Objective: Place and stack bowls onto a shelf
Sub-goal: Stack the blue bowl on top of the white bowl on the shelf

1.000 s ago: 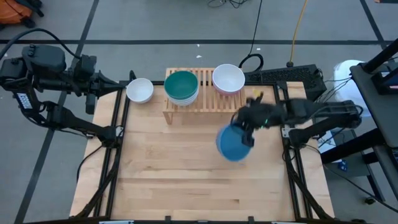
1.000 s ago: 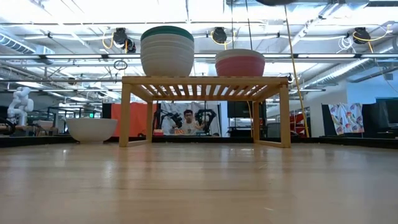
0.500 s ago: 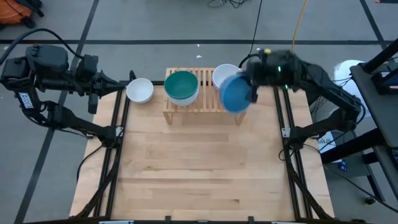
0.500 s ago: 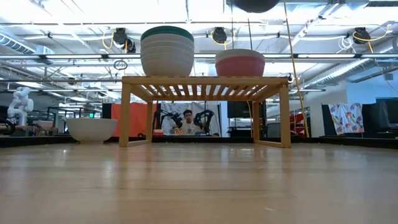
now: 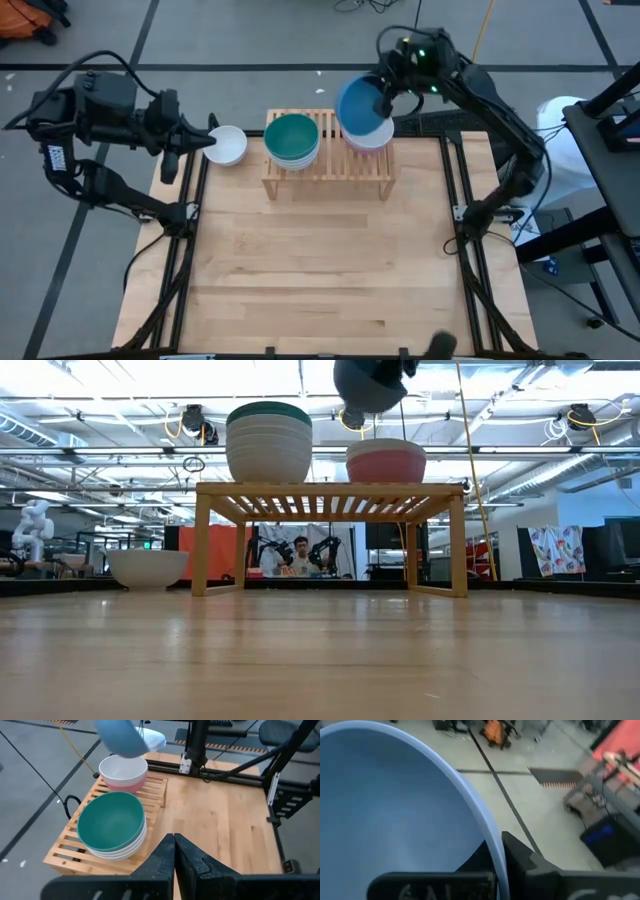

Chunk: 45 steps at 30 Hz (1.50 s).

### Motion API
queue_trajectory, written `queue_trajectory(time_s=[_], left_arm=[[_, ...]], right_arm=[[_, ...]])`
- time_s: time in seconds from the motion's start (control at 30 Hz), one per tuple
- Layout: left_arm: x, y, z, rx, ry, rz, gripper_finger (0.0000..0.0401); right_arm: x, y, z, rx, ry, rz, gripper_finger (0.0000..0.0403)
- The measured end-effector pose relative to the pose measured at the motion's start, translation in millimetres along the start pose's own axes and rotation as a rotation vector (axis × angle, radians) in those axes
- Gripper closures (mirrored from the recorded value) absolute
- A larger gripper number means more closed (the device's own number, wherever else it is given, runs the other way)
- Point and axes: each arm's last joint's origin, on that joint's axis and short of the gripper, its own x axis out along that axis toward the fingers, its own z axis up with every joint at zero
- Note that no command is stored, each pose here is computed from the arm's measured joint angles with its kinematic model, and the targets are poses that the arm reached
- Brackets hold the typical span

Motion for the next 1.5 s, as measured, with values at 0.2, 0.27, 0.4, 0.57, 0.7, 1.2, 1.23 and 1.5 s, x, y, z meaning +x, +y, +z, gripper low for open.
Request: queue_trajectory(time_s=[0.2, 0.27, 0.4, 0.57, 0.7, 1.2, 1.23, 1.5], left_arm=[[3.8, -0.1, 1.4, 0.068, 0.009, 0.001, 0.0395], [4.5, -0.1, 1.6, 0.087, 0.010, 0.001, 0.0395], [5.3, -0.1, 1.9, 0.117, 0.012, 0.001, 0.0395], [4.8, -0.1, 1.7, 0.125, 0.011, 0.000, 0.0395], [5.0, -0.1, 1.8, 0.125, 0.012, 0.000, 0.0395], [5.0, -0.1, 1.8, 0.117, 0.012, 0.000, 0.0395], [5.0, -0.1, 1.8, 0.117, 0.012, 0.000, 0.0395], [5.0, -0.1, 1.7, 0.115, 0.012, 0.000, 0.0395]], right_arm=[[32.4, -31.6, -19.6, 0.099, 0.088, -0.035, 0.0403], [38.9, -40.4, -27.9, 0.141, 0.096, 0.006, 0.0403], [46.1, -50.8, -40.4, 0.207, 0.126, 0.052, 0.0403], [41.9, -52.1, -47.2, 0.231, 0.183, 0.066, 0.0403], [36.8, -51.0, -55.6, 0.256, 0.262, 0.091, 0.0403], [34.6, -46.6, -65.1, 0.243, 0.356, 0.147, 0.0403], [36.3, -46.2, -66.1, 0.245, 0.358, 0.162, 0.0403], [55.6, -46.7, -76.6, 0.262, 0.413, 0.198, 0.0403]])
